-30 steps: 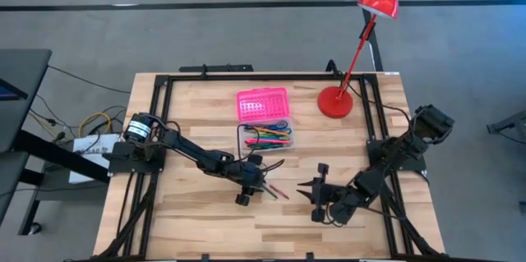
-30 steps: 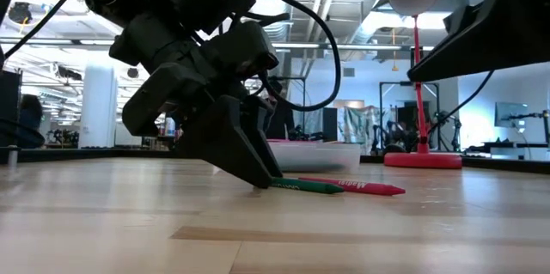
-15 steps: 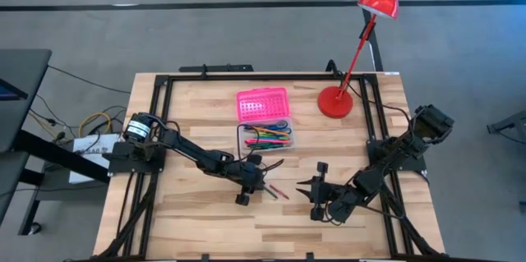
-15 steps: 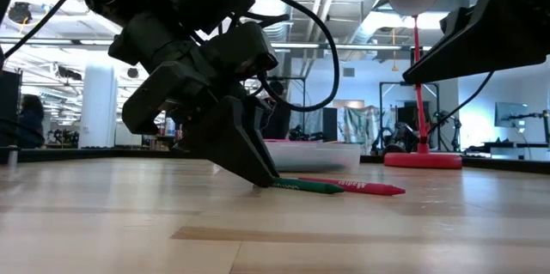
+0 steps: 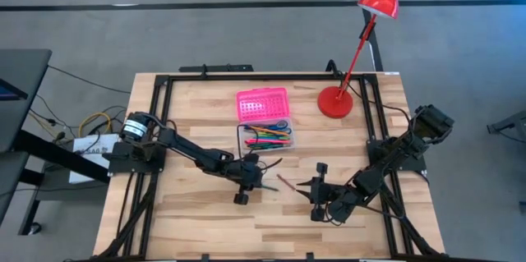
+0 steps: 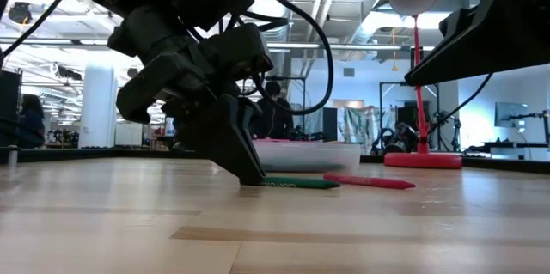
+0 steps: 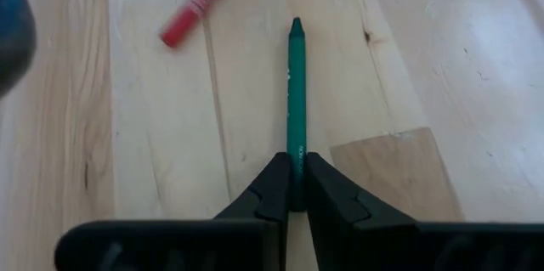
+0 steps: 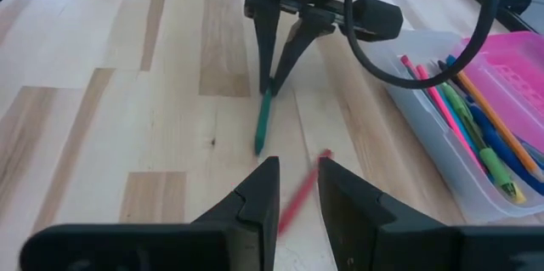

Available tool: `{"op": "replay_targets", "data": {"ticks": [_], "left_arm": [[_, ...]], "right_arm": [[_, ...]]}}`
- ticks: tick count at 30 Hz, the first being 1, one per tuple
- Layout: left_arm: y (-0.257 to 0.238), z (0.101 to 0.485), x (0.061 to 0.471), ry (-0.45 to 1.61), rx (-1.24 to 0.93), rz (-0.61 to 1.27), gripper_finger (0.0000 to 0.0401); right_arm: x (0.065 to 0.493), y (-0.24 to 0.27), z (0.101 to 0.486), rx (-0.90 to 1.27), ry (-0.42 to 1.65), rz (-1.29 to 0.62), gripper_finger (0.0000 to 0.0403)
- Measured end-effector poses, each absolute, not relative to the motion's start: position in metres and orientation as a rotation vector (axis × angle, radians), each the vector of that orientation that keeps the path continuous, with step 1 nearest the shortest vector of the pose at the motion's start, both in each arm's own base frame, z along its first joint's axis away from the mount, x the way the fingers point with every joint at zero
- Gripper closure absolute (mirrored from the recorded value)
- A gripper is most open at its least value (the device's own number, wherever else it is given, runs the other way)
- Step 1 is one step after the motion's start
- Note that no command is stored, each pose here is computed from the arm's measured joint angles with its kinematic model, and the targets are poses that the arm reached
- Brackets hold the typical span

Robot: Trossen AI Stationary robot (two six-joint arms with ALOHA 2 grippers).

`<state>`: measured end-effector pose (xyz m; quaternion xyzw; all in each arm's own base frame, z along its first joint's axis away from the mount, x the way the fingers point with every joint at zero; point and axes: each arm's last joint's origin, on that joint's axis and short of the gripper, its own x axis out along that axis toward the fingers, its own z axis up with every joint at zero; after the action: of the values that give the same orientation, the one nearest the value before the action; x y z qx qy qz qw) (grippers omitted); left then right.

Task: Pick & place school supplies into a supply box
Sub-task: Put the green crayon into the pink supply box

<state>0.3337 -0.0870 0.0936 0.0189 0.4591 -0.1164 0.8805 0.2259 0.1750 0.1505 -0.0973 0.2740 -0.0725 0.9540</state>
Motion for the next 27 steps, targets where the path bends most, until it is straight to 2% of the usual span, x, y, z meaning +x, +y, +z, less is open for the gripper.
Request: {"op": "replay_targets", "data": {"ticks": [10, 17, 27], "left_arm": [[-0.091, 0.102, 0.336, 1.078, -0.028, -0.214, 0.0377], [-0.101, 0.117, 0.336, 1.23, 0.022, -0.194, 0.0383], [-0.104, 0.132, 0.331, 1.427, 0.057, -0.132, 0.0384]], "right_arm": [[0.226, 0.173, 0.149, -0.137, 0.58, -0.159, 0.0327], [0.228, 0.16, 0.143, -0.082, 0.638, -0.238, 0.0327], [0.228, 0.156, 0.141, -0.04, 0.673, -0.253, 0.0327]]}}
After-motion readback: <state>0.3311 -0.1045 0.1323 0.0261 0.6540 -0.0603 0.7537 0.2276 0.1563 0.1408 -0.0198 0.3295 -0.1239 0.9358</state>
